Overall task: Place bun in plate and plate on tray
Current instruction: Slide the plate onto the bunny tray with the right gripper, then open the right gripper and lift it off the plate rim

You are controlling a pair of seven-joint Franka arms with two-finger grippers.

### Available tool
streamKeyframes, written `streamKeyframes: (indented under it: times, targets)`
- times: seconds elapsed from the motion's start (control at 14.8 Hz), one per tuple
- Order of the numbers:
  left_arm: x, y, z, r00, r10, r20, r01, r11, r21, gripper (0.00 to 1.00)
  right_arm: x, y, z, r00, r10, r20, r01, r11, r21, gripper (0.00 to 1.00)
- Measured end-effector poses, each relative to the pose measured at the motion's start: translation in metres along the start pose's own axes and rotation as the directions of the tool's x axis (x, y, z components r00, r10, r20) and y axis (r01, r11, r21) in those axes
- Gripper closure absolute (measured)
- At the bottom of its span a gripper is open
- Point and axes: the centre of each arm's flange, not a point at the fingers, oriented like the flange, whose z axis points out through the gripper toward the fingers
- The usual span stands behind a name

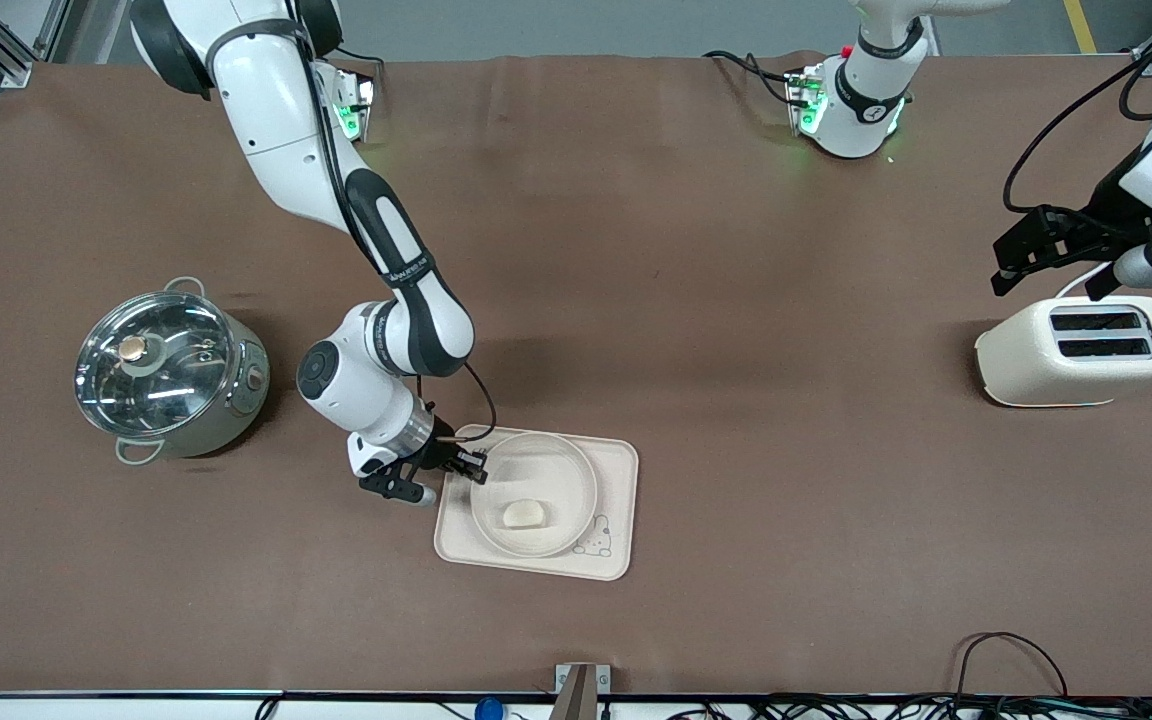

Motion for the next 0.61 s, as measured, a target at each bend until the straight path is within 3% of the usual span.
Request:
streamKeyframes:
  times: [0.61]
  targets:
    - [-0.0001,0.0,0.0,1.0,0.0,0.001,0.0,1.0,0.0,0.0,0.0016,-0.0003,-0.0005,1.0,0.0,-0.004,0.0,1.0,0.002,0.95]
